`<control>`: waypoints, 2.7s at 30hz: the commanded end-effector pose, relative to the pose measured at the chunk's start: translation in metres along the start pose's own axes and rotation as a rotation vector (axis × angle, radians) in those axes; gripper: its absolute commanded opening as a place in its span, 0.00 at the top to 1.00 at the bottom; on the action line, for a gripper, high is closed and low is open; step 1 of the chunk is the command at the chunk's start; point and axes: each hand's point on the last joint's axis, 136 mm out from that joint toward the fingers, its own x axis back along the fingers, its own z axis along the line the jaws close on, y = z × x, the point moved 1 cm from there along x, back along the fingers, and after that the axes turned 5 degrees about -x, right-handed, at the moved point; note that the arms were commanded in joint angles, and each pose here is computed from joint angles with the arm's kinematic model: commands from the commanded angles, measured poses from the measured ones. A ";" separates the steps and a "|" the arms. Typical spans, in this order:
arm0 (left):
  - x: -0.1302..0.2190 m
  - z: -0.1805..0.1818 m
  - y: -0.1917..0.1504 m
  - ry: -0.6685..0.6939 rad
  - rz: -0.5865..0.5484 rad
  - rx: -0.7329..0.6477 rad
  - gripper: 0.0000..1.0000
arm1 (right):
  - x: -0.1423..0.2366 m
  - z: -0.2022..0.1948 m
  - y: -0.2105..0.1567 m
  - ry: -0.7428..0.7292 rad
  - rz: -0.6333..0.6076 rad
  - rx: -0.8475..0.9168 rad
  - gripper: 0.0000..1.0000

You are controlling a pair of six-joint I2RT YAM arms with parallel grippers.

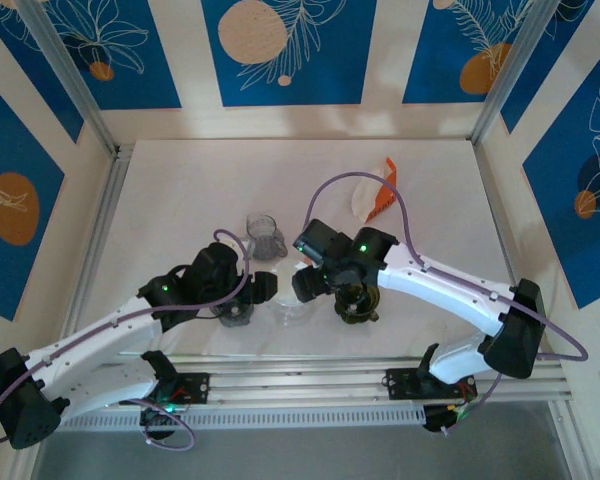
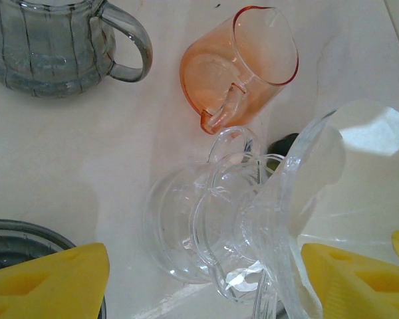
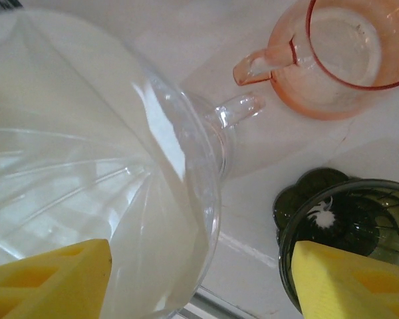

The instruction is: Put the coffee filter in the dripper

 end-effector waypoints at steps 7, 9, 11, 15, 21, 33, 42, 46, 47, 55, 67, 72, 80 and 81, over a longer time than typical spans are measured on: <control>0.001 0.005 0.002 0.027 0.003 0.016 0.25 | 0.012 0.010 -0.006 0.064 -0.013 0.026 0.29; 0.001 0.006 0.002 0.028 0.004 0.016 0.25 | 0.015 0.004 0.000 0.049 -0.031 0.001 0.26; 0.001 0.007 0.002 0.031 0.005 0.016 0.25 | 0.020 -0.002 0.009 0.042 -0.064 -0.020 0.23; 0.000 0.007 0.001 0.030 0.006 0.016 0.25 | 0.025 -0.010 0.027 0.055 -0.106 -0.067 0.23; 0.000 0.007 0.001 0.031 0.006 0.018 0.25 | 0.015 -0.012 0.042 0.077 -0.100 -0.090 0.27; -0.001 0.008 -0.001 0.036 0.013 0.020 0.25 | 0.007 -0.032 0.040 -0.003 -0.088 -0.125 0.35; -0.002 0.008 0.000 0.034 0.015 0.021 0.25 | 0.020 -0.012 0.030 0.067 -0.107 -0.085 0.27; -0.002 0.007 0.000 0.032 0.013 0.020 0.25 | 0.018 -0.014 0.015 0.073 -0.086 -0.098 0.31; -0.002 0.007 0.000 0.031 0.012 0.022 0.25 | 0.017 -0.014 0.011 0.071 -0.078 -0.100 0.32; -0.001 0.007 0.001 0.030 0.009 0.023 0.24 | 0.011 -0.021 0.003 0.038 -0.059 -0.121 0.34; 0.015 -0.008 0.019 -0.021 -0.041 0.031 0.15 | 0.037 -0.010 0.024 0.091 -0.148 -0.110 0.23; 0.022 -0.014 0.025 -0.044 -0.060 0.033 0.12 | 0.044 -0.008 0.029 0.099 -0.170 -0.110 0.22; 0.045 -0.021 0.040 -0.052 -0.105 0.013 0.11 | 0.060 -0.014 0.032 0.093 -0.205 -0.119 0.24; 0.049 -0.021 0.041 -0.049 -0.113 0.008 0.11 | 0.062 -0.015 0.031 0.095 -0.206 -0.120 0.25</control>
